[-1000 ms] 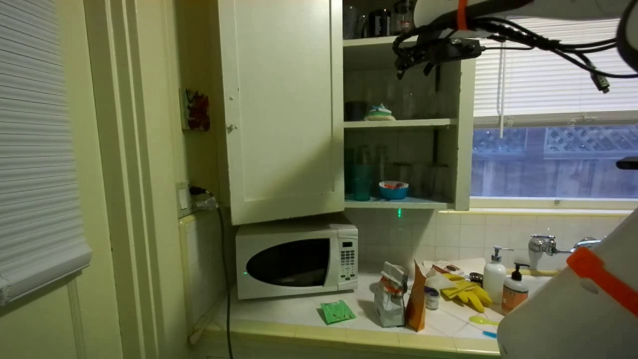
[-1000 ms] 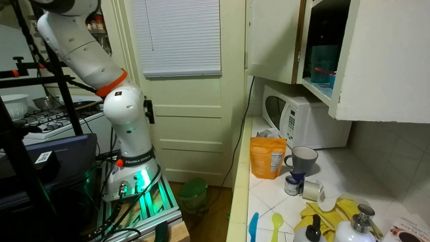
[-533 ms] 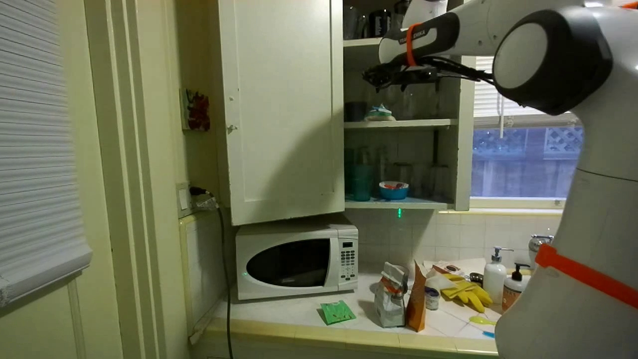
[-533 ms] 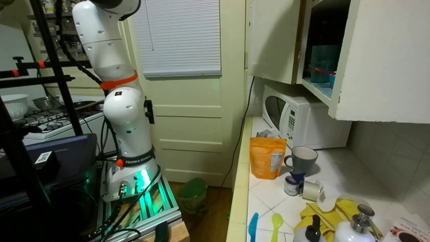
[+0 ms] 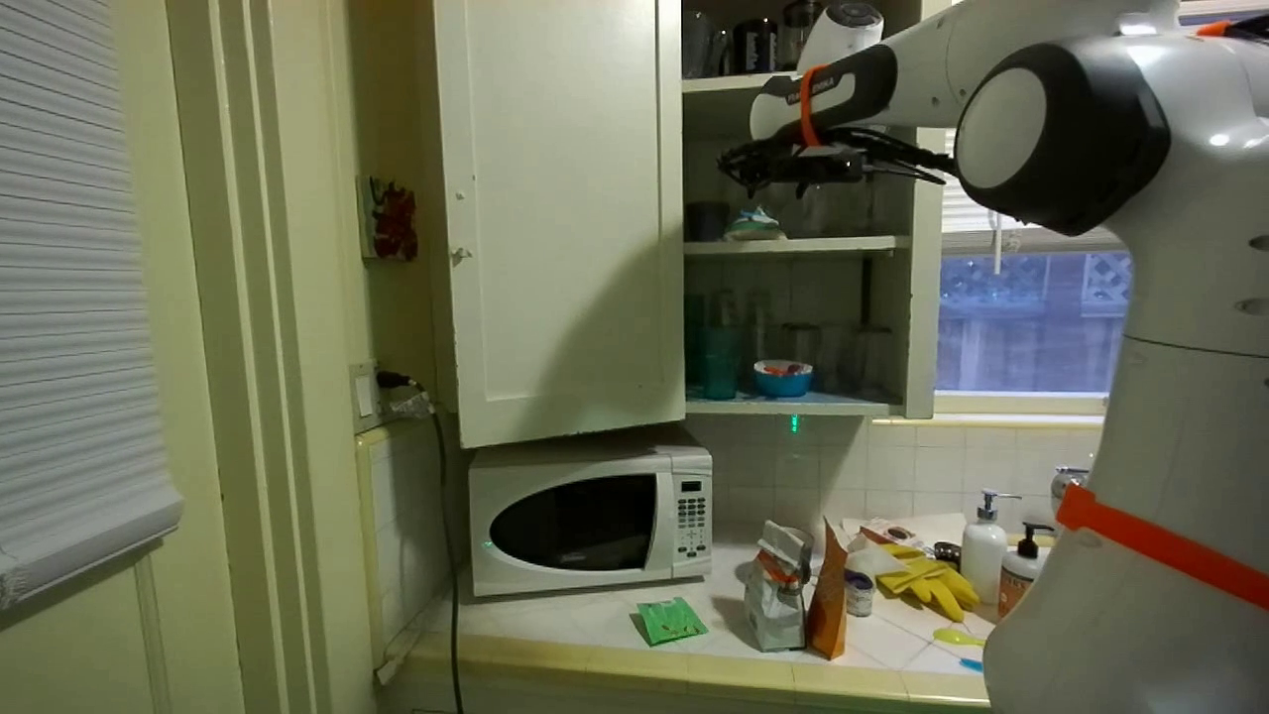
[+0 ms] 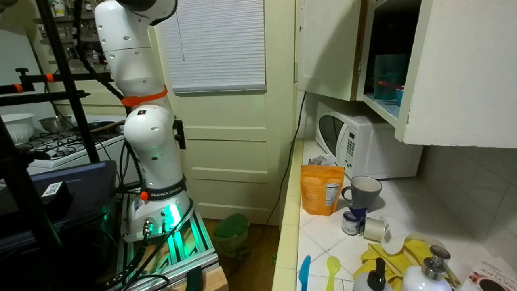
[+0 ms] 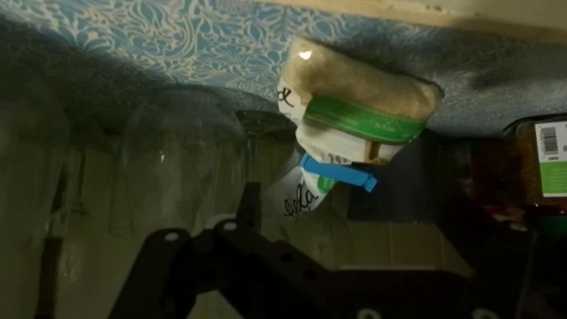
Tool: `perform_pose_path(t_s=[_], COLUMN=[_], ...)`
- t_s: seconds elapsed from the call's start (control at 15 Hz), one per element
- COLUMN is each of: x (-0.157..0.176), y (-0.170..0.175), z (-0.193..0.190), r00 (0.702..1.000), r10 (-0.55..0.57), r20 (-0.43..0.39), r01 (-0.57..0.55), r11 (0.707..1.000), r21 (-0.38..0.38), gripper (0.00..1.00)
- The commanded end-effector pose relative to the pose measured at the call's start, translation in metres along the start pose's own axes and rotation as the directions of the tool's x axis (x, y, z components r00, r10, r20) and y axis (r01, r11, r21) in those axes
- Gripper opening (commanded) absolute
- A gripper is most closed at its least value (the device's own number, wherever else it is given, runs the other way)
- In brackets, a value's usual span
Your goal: Take the white packet out of the open upper cabinet and put it on the countertop.
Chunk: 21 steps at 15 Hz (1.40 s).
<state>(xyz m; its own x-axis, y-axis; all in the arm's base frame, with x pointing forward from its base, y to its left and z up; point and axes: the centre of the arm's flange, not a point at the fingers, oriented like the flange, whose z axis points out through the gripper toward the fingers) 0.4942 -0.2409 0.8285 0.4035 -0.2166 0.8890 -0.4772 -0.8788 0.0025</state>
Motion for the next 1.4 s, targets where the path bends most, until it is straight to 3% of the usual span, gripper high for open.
perform_pose_path(t_s=[0.0, 0.73, 0.87, 1.33], x=[-0.022, -0.013, -0.012, -0.014], y=[0.007, -0.003, -0.002, -0.012], z=[0.02, 0.085, 0.091, 0.071], r00=[0.998, 0.996, 0.995, 0.99], r10=[0.009, -0.068, -0.068, -0.134], r20=[0.059, 0.063, 0.073, 0.038], r01=[-0.011, 0.069, 0.068, 0.134], r11=[1.0, 0.998, 0.998, 0.991], r21=[0.029, 0.0, -0.002, 0.014], gripper=[1.0, 1.0, 0.73, 0.2])
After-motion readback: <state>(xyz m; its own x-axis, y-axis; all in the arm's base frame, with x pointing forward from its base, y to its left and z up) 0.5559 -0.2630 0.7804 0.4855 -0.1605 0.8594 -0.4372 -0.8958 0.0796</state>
